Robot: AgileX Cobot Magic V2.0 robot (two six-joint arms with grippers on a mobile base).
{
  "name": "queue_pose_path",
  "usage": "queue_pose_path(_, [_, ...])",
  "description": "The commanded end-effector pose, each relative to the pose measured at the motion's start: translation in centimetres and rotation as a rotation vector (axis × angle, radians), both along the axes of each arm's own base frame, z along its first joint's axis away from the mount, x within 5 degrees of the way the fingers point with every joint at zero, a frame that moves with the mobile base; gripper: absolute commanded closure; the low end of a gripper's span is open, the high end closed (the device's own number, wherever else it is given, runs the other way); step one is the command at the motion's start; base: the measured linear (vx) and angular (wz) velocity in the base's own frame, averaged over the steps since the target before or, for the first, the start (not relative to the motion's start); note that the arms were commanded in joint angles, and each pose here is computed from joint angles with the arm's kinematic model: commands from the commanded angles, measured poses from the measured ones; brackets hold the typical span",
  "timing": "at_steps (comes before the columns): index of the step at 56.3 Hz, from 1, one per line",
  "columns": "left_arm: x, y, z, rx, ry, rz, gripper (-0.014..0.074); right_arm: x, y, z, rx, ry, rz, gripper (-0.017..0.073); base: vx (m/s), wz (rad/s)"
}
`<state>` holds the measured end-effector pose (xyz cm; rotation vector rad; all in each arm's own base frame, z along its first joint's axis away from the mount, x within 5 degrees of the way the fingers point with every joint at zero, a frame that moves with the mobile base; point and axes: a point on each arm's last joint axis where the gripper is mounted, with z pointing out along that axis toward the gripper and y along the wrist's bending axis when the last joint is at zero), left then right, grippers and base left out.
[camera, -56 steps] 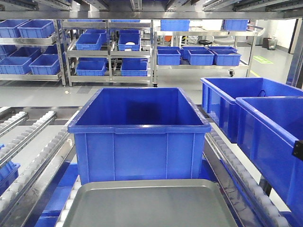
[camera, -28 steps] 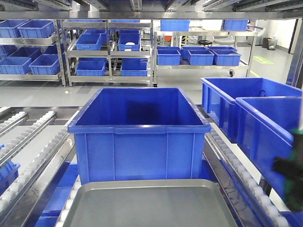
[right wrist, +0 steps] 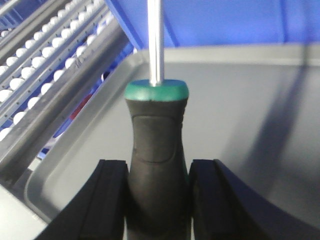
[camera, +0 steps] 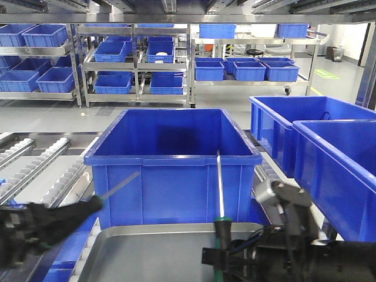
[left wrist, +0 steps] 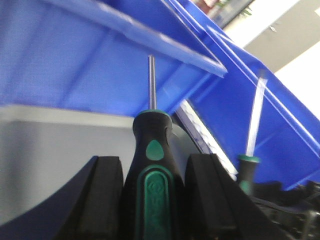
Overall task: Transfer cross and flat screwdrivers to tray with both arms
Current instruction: 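Lower both held screwdrivers toward the grey tray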
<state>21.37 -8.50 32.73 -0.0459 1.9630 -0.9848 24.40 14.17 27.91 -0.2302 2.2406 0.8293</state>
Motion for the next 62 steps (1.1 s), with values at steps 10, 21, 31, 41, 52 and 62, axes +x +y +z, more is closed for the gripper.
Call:
queue_pose_path(10, [1.7, -3.9, -1.9, 0.009, 0.051, -0.024, 0.0594, 1.2, 0.1, 0.8, 0.03, -0.054, -0.061, 0.0568, 0.0, 0.0])
queue_pose_path(21, [2.9, -6.1, -5.1, 0.074, 0.153, -0.042, 0.0594, 1.6, -0.3, 0.9, 0.019, -0.086, -0.111, 0.0565, 0.0, 0.0])
queue_pose_path(31, [3.8, -6.5, -6.8, 0.114, 0.198, -0.023, 0.0591, 1.8, -0.4, 1.0, 0.015, -0.095, -0.127, 0.054, 0.0, 0.0])
queue_pose_path(41, [3.8, -6.5, -6.8, 0.149, 0.167, -0.048, 0.0555, 1.7, -0.4, 1.0, 0.023, -0.087, -0.132, 0.0428, 0.0, 0.0])
queue_pose_path(52, [3.6, -6.8, -6.8, 0.137, 0.169, -0.082, 0.0432, 1.6, -0.2, 0.9, 0.032, -0.071, -0.114, 0.0206, 0.0, 0.0])
queue_pose_path(62, [3.5, -6.9, -6.8, 0.133, 0.169, -0.097, 0.0269, 1.5, -0.2, 0.9, 0.029, -0.069, -0.106, 0.0058, 0.0, 0.0])
